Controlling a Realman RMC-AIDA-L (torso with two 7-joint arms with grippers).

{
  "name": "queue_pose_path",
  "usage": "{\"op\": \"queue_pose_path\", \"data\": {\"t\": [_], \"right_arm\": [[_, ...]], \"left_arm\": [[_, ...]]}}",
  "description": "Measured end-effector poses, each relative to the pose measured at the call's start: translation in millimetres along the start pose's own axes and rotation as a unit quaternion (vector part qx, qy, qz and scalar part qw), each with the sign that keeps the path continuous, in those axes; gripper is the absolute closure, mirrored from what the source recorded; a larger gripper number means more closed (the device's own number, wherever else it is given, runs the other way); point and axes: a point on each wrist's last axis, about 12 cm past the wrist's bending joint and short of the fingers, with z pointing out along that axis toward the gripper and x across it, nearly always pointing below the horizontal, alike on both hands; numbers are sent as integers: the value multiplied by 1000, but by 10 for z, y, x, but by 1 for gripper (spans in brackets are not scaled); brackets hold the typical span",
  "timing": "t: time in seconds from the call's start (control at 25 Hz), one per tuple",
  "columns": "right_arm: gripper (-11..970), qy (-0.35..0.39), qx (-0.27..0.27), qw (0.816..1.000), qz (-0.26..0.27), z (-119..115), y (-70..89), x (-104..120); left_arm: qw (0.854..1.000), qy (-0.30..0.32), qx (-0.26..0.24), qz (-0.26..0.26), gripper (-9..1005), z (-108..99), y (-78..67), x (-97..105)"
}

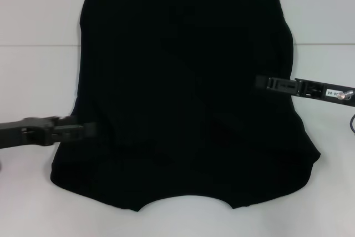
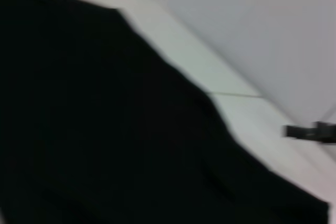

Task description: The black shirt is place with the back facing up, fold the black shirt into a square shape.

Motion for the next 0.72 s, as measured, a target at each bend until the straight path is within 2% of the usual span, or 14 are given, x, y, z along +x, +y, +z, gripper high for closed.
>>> {"op": "queue_pose_path", "data": {"t": [0.12,0.4,0.72], "right_arm": [[28,1,-1,1000,-3,33,17,-14],[24,-2,-4,1000,-8,80,47,-64],[60,-5,-3,1000,-12,96,53,-103]], "left_arm": [[998,17,-36,-39,88,-117,84,61],[987,66,-98,-104,88,-120,208,136],[982,110,-108,-107,87,-25,204,183]]}}
